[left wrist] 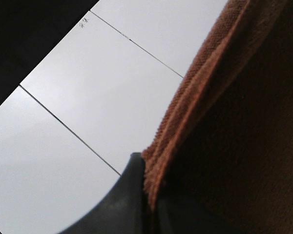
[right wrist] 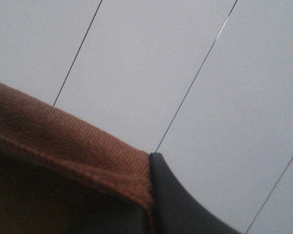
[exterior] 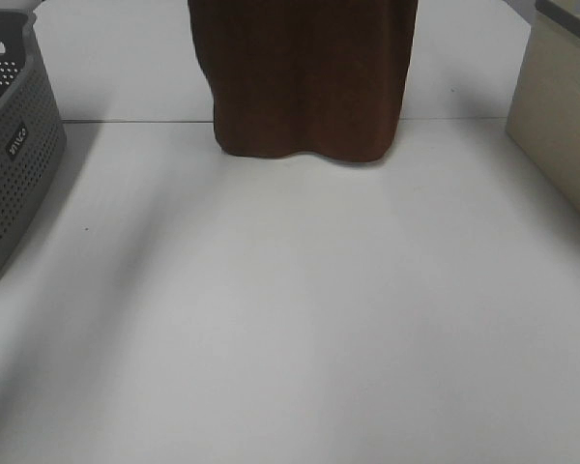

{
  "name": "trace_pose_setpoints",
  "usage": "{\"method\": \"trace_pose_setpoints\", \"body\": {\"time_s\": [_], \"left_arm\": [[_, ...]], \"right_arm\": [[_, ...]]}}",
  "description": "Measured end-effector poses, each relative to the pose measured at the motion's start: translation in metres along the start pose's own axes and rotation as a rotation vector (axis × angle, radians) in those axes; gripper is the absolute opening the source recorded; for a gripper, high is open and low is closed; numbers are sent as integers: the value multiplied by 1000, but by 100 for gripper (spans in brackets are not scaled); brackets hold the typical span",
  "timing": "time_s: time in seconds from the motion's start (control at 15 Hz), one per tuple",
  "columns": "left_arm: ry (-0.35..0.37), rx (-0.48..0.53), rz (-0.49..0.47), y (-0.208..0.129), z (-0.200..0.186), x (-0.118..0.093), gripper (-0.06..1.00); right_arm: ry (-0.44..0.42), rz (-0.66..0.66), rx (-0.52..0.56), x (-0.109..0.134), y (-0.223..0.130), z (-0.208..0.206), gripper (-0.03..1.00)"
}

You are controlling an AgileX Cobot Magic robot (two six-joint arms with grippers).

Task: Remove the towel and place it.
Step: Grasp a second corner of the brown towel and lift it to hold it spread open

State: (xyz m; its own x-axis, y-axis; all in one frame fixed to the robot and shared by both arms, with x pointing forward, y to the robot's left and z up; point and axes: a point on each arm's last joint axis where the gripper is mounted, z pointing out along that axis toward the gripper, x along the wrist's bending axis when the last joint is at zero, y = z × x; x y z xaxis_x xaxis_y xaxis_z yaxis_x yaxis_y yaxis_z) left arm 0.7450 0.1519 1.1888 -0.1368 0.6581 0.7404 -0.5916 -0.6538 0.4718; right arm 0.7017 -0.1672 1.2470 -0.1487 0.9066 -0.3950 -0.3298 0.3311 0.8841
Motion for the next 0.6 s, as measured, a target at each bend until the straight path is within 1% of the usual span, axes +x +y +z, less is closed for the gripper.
{"method": "trace_pose_setpoints", "body": {"time_s": [0.07,0.13,0.27,0.47,0.6], "left_arm": [[-4,-5,9,0,0,1,0],[-20,-5,25,-2,0,-1,0],[-30,-8,49,-4,0,0,0],[-39,-10,68,-5,-1,0,0],[-53,-6,54,-5,-1,-1,0]], "right_arm": [[3,0,6,2,-4,2,1],[15,2,39,7,-17,6,1],[22,10,64,9,-24,8,1],[22,20,65,9,-23,8,1],[34,20,106,10,-27,8,1]]}}
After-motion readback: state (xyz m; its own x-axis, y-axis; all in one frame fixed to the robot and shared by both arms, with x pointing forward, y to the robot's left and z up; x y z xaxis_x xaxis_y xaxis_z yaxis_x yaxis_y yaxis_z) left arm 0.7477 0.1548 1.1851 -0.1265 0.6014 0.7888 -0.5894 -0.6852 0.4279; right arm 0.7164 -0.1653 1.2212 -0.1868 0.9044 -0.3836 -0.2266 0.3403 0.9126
